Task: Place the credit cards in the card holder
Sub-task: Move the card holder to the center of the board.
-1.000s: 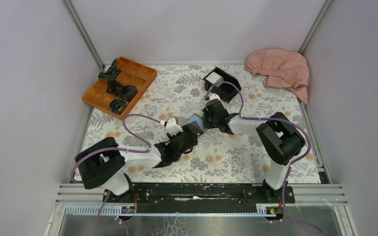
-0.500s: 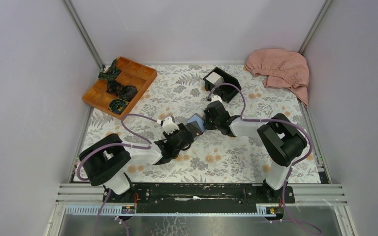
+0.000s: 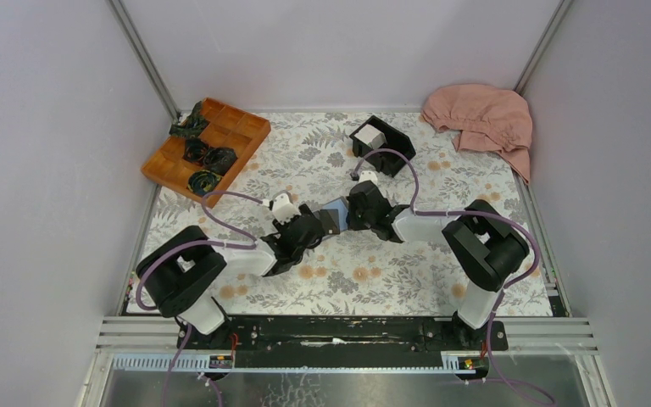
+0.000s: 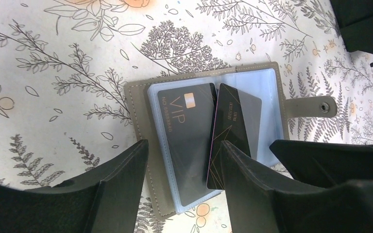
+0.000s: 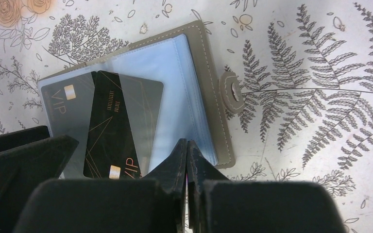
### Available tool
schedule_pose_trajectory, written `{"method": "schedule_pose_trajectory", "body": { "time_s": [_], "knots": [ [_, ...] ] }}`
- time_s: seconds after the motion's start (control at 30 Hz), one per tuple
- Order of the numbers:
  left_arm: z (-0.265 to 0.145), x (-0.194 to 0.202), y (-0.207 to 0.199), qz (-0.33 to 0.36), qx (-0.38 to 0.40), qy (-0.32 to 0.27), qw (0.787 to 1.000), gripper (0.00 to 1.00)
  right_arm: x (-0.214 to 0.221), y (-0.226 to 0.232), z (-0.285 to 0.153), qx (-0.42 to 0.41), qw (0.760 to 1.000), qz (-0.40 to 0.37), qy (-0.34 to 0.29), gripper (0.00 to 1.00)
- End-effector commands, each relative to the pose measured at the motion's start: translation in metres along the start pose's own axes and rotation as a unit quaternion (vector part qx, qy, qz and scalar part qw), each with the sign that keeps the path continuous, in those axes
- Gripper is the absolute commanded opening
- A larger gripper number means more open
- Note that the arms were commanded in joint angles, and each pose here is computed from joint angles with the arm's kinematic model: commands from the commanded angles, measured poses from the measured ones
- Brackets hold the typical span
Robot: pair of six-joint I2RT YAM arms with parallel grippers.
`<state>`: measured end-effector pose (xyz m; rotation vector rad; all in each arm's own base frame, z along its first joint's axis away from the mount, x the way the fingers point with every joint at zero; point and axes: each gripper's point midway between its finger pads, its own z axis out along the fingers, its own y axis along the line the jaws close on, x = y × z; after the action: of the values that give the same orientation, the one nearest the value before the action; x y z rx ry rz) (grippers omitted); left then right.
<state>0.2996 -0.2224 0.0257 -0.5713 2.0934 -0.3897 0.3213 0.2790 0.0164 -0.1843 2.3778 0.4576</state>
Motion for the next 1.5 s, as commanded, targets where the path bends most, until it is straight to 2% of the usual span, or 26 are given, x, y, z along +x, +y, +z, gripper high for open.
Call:
{"method": "schedule_pose_trajectory", "body": {
  "time_s": [0.0,0.3,0.43,0.47,0.57,0.73,0.87,1.0,1.47],
  "knots": [
    [-0.003,-0.011,0.019,0.035,-0.034,-0.011,0.999,0.64,0.042,-0.014,-0.008,0.035,0.997,-0.013,0.062,0.00],
    [-0.024,-0.018,0.033,0.035,-0.046,-0.003,0.998,0.72,0.042,-0.015,-0.007,0.041,0.997,-0.008,0.062,0.00],
    [-0.032,-0.019,0.025,0.049,-0.027,0.008,0.998,0.70,0.042,-0.016,-0.006,0.043,0.997,-0.008,0.062,0.00],
    [-0.034,-0.019,0.021,0.058,-0.021,0.010,0.998,0.67,0.041,-0.015,-0.006,0.043,0.997,-0.007,0.062,0.00],
    [-0.045,-0.014,0.003,0.104,-0.004,0.016,0.994,0.50,0.041,-0.016,-0.004,0.046,0.997,-0.008,0.063,0.00],
    [-0.053,0.003,-0.034,0.198,0.014,0.031,0.980,0.25,0.041,-0.014,-0.003,0.046,0.997,-0.005,0.064,0.00],
    [-0.049,0.029,-0.047,0.263,0.006,0.037,0.964,0.15,0.041,-0.014,-0.004,0.045,0.997,-0.005,0.067,0.00],
    [-0.041,0.042,-0.049,0.281,-0.001,0.048,0.958,0.01,0.041,-0.014,-0.004,0.045,0.997,-0.004,0.068,0.00],
    [-0.021,0.051,-0.045,0.288,-0.019,0.028,0.957,0.00,0.038,-0.014,-0.005,0.046,0.997,-0.009,0.067,0.00]
  ]
}}
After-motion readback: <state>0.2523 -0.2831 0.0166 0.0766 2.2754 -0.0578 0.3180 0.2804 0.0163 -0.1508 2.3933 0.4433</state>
